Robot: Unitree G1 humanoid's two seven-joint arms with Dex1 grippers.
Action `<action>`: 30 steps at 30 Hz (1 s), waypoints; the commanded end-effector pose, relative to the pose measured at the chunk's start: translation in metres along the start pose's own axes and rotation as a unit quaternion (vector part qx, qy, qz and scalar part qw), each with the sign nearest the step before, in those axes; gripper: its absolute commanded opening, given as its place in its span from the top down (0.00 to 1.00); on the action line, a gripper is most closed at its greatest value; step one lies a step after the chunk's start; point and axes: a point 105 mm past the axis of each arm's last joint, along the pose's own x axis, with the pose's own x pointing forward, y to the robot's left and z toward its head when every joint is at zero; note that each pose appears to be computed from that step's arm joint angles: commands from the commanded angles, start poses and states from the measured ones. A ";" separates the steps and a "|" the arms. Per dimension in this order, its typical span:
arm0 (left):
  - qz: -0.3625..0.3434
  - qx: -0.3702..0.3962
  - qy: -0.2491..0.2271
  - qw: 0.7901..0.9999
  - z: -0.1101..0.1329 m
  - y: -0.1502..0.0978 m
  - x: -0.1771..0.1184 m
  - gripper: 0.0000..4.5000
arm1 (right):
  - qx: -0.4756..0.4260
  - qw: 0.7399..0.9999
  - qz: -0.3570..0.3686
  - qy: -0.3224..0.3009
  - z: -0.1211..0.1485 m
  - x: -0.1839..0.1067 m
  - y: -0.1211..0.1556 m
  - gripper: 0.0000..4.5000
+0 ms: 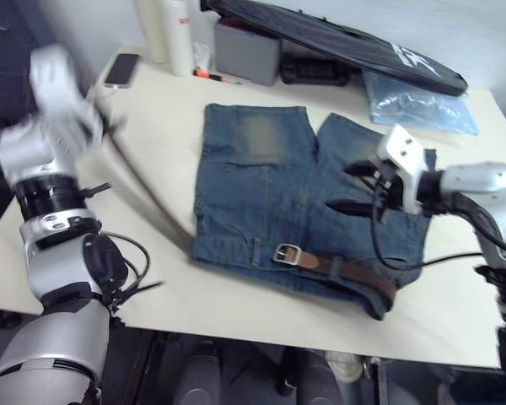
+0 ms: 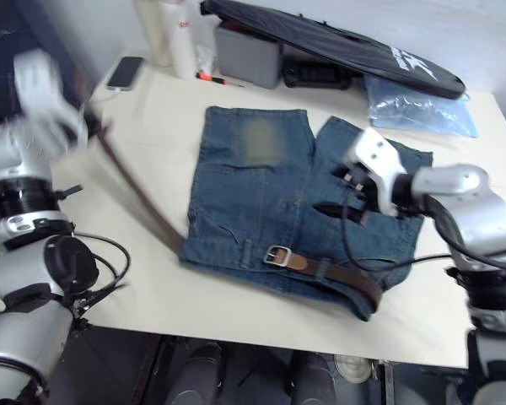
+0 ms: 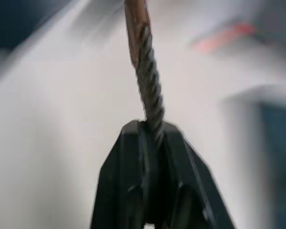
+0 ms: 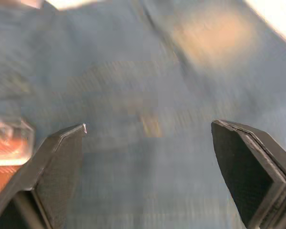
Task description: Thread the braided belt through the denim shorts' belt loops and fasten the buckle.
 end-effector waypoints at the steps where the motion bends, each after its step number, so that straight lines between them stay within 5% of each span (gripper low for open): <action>1: -0.212 0.151 0.037 0.965 -0.028 -0.079 -0.018 0.99 | -0.013 0.999 -0.039 -0.016 0.007 -0.010 -0.009 0.00; 4: -0.333 0.275 0.036 0.901 -0.044 -0.117 -0.032 0.99 | -0.035 0.998 -0.034 -0.040 0.017 -0.006 0.001 0.00; 7: -0.378 0.313 0.036 0.871 -0.056 -0.125 -0.035 0.99 | -0.058 0.997 -0.031 -0.045 0.021 -0.003 0.009 0.00; 19: -0.406 0.310 -0.006 0.860 -0.048 -0.128 -0.027 0.99 | -0.080 0.995 -0.030 -0.049 0.026 -0.003 0.022 0.00; 30: -0.456 0.340 -0.046 0.821 -0.031 -0.156 -0.027 0.99 | -0.182 0.980 0.041 -0.072 0.043 0.048 0.045 0.00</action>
